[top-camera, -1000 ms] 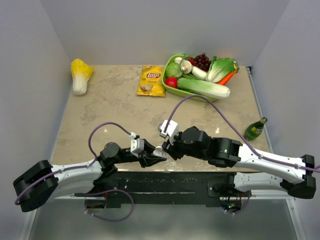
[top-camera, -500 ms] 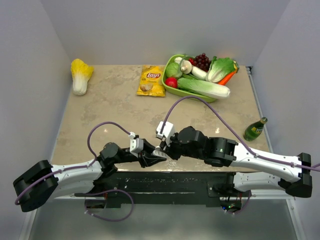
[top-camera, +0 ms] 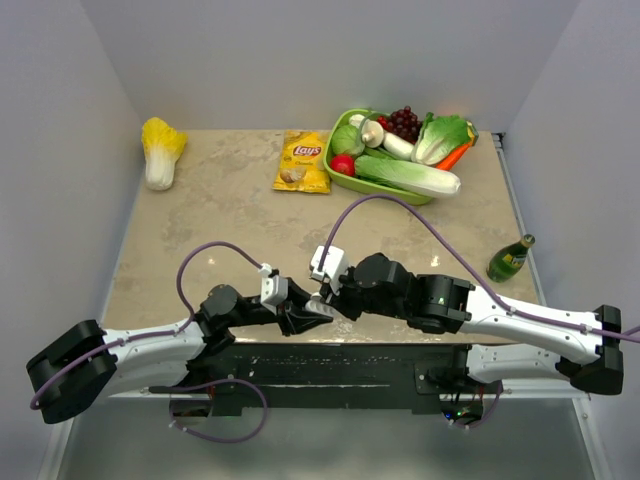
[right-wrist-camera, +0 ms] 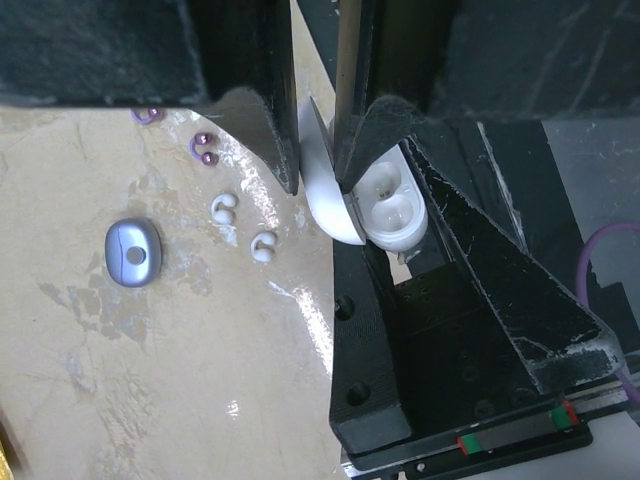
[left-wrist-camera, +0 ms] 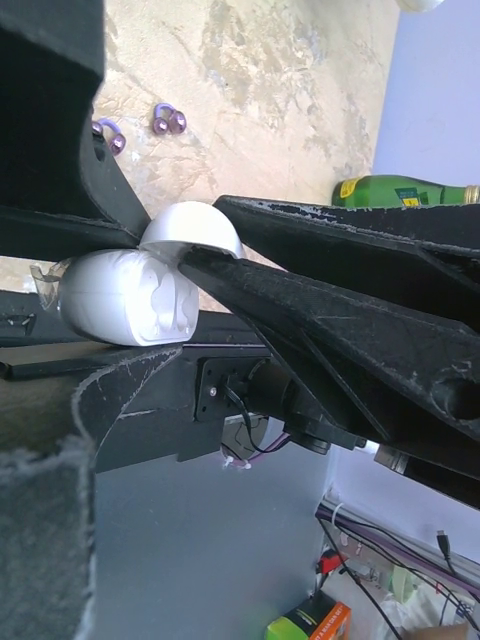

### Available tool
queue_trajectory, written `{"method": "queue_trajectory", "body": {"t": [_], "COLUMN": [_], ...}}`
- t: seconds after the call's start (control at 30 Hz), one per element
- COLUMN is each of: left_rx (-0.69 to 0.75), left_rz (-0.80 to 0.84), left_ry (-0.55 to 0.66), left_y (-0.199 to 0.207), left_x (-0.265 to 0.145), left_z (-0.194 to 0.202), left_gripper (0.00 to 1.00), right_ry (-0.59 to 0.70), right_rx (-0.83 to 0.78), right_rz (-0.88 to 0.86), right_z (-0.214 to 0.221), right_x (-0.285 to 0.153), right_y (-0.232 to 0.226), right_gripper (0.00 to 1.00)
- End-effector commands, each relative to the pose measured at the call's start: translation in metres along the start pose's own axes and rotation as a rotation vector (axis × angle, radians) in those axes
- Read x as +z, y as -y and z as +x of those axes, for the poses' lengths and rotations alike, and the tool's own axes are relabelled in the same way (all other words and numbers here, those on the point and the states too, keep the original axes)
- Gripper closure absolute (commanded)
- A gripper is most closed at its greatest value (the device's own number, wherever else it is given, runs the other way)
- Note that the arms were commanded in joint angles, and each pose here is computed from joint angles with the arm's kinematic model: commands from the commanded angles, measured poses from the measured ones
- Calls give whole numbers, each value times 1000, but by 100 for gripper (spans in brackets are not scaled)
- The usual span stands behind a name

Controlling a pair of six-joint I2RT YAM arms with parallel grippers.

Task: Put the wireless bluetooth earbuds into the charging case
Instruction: Adjust the charging case.

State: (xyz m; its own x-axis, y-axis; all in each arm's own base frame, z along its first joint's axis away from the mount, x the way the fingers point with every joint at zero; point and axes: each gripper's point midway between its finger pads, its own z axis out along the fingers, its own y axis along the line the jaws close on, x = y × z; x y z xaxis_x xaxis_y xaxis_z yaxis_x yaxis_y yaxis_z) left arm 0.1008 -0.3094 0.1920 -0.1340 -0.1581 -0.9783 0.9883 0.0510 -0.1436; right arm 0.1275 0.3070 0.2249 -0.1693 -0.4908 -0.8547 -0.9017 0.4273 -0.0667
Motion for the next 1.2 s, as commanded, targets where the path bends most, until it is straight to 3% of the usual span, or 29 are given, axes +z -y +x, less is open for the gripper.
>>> {"method": "queue_trajectory", "body": {"t": [0.0, 0.07, 0.1, 0.2, 0.33, 0.5, 0.67, 0.8, 0.9, 1.17], "left_rx": [30, 26, 24, 25, 30, 26, 20, 15, 12, 6], "left_rz": [36, 34, 33, 30, 28, 32, 27, 23, 21, 17], "left_ry": [67, 66, 63, 62, 67, 53, 45, 40, 33, 23], "left_y": [8, 7, 7, 7, 7, 7, 5, 4, 3, 3], "left_x": [5, 6, 6, 6, 6, 6, 7, 8, 8, 8], "left_z": [-21, -21, -20, -20, -22, -19, -17, -16, -14, -11], "left_gripper": [61, 52, 40, 38, 41, 58, 59, 50, 49, 56], "right_ry": [10, 9, 10, 9, 6, 12, 12, 10, 12, 12], "right_rx": [-32, -34, -34, -36, -40, -42, -46, -46, -45, -49], "right_rz": [28, 26, 24, 23, 20, 21, 19, 19, 21, 23], "right_z": [-11, -11, -11, -11, -10, -12, -12, -11, -12, -12], "right_x": [-6, -7, -7, -8, -8, -10, -12, -12, -12, -12], "right_y": [8, 8, 8, 8, 7, 8, 8, 8, 9, 9], "right_gripper": [100, 100, 100, 100, 100, 100, 100, 100, 100, 100]}}
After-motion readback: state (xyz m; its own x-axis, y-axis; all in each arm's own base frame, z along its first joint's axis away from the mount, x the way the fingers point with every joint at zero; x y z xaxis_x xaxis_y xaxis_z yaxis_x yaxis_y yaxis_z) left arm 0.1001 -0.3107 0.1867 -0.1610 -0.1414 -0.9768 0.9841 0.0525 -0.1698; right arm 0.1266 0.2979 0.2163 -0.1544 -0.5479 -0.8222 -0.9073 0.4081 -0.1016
